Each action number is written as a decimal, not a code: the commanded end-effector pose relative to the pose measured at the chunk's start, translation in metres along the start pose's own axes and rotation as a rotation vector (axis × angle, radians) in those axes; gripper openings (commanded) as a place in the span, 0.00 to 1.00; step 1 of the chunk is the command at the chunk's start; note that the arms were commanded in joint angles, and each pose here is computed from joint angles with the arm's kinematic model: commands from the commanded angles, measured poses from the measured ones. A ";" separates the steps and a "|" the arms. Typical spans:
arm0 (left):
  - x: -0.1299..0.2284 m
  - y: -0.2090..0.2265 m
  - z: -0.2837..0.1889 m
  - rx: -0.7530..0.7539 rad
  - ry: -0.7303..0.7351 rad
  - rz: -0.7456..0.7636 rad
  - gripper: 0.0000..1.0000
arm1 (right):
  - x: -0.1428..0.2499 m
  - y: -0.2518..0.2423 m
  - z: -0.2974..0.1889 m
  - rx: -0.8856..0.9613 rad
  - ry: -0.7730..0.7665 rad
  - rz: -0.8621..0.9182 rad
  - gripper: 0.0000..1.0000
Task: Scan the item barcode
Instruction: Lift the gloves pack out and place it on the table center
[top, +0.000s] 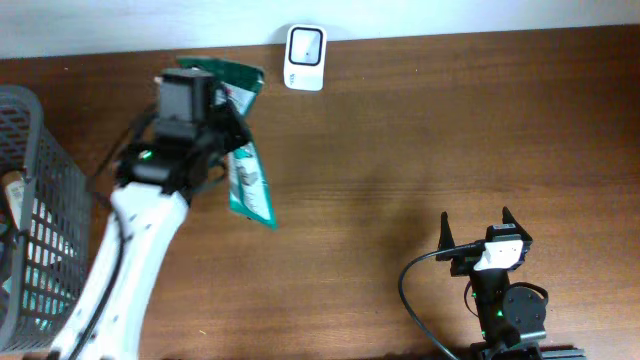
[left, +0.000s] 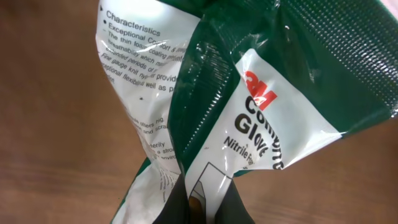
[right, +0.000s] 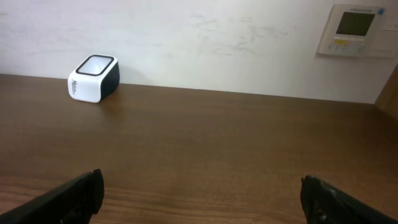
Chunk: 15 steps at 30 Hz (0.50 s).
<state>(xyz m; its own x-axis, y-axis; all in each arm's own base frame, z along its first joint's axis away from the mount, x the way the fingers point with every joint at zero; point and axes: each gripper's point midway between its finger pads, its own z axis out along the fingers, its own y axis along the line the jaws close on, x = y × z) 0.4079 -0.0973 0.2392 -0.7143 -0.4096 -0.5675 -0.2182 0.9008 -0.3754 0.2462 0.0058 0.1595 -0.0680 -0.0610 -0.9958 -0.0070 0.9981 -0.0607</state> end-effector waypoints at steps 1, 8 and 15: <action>0.025 0.009 0.044 -0.094 0.090 -0.160 0.00 | 0.003 -0.003 0.000 0.018 0.007 0.005 0.98; 0.084 0.013 0.122 -0.187 0.248 -0.103 0.00 | 0.003 -0.003 0.000 0.018 0.008 0.005 0.98; 0.092 -0.003 0.135 -0.152 0.241 -0.074 0.99 | 0.003 -0.003 0.000 0.018 0.008 0.005 0.98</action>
<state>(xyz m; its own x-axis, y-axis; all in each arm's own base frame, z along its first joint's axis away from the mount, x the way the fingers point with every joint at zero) 0.4338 -0.1580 0.0918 -0.8262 -0.4452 -0.3453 -0.3524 0.8865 -0.2997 0.2462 0.0058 0.1596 -0.0676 -0.0614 -0.9958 -0.0070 0.9981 -0.0611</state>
